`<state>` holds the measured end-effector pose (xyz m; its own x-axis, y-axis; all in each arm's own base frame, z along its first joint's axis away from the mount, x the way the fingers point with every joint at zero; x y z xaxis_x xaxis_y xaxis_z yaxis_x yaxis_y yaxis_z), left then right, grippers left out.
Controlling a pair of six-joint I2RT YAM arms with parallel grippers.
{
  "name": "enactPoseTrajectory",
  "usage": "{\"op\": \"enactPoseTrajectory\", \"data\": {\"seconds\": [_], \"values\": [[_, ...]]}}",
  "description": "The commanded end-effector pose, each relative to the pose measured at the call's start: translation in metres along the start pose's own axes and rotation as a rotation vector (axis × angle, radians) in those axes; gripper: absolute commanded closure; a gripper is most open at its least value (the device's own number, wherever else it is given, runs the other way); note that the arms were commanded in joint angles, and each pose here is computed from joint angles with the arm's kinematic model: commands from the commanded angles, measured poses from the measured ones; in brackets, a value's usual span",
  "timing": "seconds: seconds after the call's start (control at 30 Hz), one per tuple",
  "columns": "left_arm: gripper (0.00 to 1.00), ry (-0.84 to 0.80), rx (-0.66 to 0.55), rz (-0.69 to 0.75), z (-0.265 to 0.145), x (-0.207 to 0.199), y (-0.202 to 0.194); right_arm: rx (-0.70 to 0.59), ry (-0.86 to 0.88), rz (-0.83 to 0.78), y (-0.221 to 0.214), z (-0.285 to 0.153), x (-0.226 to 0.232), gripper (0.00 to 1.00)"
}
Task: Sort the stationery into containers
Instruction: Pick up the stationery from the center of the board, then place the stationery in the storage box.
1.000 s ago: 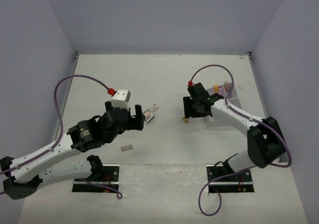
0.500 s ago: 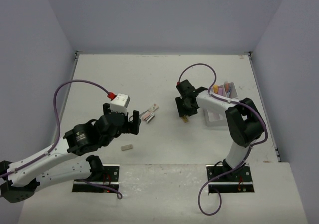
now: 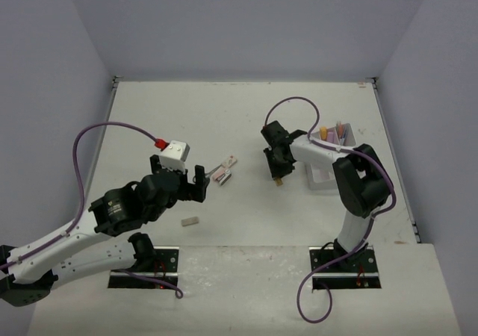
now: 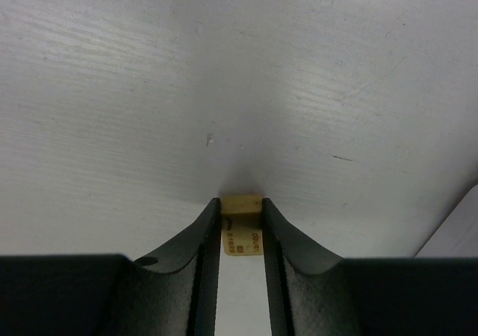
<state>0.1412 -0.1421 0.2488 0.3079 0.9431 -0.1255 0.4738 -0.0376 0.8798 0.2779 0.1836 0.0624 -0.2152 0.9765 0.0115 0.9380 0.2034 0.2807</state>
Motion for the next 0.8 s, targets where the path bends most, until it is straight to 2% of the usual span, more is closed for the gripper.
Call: {"op": "enactPoseTrajectory", "data": {"seconds": [0.0,0.2,0.27,0.43,0.6,0.77], "values": [[0.0,-0.005,-0.027,0.016,0.0,0.0,0.004,-0.087,0.006,-0.001,0.01,-0.032,0.0,0.86],[0.0,0.003,-0.025,0.014,0.001,0.001,0.003,-0.217,-0.091,-0.01,0.033,-0.079,-0.017,0.85],[0.0,0.002,-0.026,0.009,0.001,0.001,0.002,-0.276,-0.203,0.014,0.049,-0.098,-0.041,0.86],[0.0,-0.003,-0.035,-0.002,-0.001,0.002,0.003,-0.323,-0.373,0.12,0.076,-0.122,-0.09,0.85],[0.0,-0.015,-0.036,-0.001,-0.001,0.001,0.003,-0.313,-0.45,0.167,0.09,-0.118,-0.118,0.85],[0.0,-0.018,-0.036,0.0,-0.001,0.0,0.002,-0.267,-0.484,0.169,0.09,-0.101,-0.122,0.83]]}}
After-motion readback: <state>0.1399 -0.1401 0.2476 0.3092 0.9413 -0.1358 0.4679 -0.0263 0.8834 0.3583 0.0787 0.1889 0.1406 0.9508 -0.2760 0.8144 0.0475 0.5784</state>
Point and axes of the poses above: each gripper's point midway between its finger pads, its own z axis out along the fingers, its own x axis along the line the jaws close on, y = z × x, the point moved 5 cm from there along -z, back along the fingers, and after that the axes turned 1 degree about z, right-handed, at the moved point
